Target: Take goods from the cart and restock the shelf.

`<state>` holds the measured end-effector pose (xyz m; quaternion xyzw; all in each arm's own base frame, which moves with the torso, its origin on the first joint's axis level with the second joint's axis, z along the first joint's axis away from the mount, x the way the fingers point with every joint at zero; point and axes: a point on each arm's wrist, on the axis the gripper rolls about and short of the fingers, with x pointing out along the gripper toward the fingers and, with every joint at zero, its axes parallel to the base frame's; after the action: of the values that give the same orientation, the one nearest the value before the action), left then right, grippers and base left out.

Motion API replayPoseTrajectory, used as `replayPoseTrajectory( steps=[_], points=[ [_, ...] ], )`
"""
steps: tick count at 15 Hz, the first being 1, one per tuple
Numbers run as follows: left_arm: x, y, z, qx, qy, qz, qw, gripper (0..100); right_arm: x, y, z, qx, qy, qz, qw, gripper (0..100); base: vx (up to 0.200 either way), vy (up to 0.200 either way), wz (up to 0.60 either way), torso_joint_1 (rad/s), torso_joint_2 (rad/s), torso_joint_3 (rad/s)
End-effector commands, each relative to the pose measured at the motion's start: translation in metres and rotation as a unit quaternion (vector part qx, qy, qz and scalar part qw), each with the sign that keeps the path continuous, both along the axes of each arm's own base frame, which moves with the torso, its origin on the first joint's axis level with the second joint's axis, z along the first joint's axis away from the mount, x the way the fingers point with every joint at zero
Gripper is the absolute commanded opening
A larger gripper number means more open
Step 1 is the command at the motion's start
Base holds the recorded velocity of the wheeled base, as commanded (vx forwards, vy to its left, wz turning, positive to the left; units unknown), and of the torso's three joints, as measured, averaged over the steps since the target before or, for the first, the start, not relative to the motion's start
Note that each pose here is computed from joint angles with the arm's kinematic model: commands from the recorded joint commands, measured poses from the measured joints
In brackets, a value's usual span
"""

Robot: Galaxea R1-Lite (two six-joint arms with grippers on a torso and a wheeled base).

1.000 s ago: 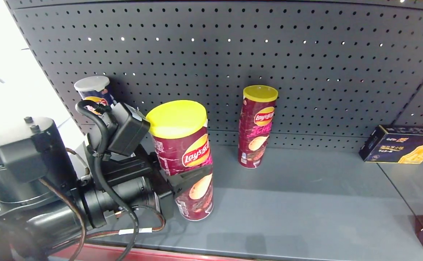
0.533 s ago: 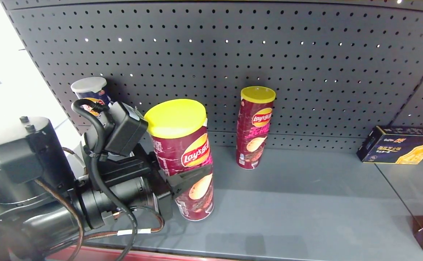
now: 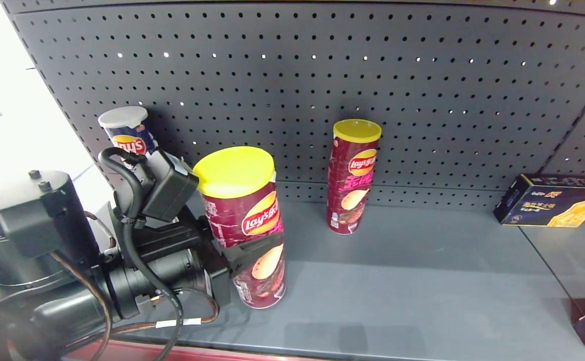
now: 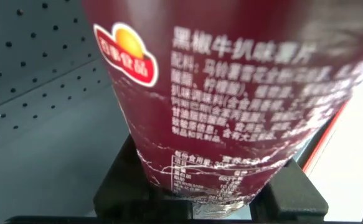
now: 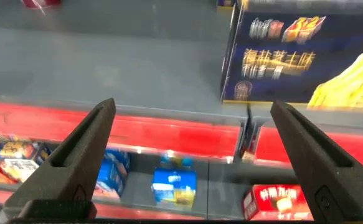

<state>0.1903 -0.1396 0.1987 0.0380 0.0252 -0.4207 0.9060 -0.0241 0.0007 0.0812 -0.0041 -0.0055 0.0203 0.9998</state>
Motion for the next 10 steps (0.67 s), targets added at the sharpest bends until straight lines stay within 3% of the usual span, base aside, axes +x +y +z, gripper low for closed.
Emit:
replayPoseTrajectory(
  steps=[1,4,10],
  points=[
    [0.000,0.001,-0.002,0.001,0.003,-0.001,1.0000,0,0.017,0.001,0.095,0.002,0.006,0.017,1.000,100,0.000,0.000,0.00,0.000,0.00,0.000],
    [0.002,-0.003,-0.002,0.000,0.000,-0.010,1.0000,0,0.028,0.003,0.112,-0.036,0.021,0.101,0.994,100,0.000,0.000,0.00,0.000,0.00,0.000],
    [0.005,-0.002,-0.004,-0.001,0.000,-0.005,1.0000,0,0.078,0.015,0.147,-0.037,0.067,0.191,0.979,100,0.000,0.000,0.00,0.000,0.00,0.000]
  ],
)
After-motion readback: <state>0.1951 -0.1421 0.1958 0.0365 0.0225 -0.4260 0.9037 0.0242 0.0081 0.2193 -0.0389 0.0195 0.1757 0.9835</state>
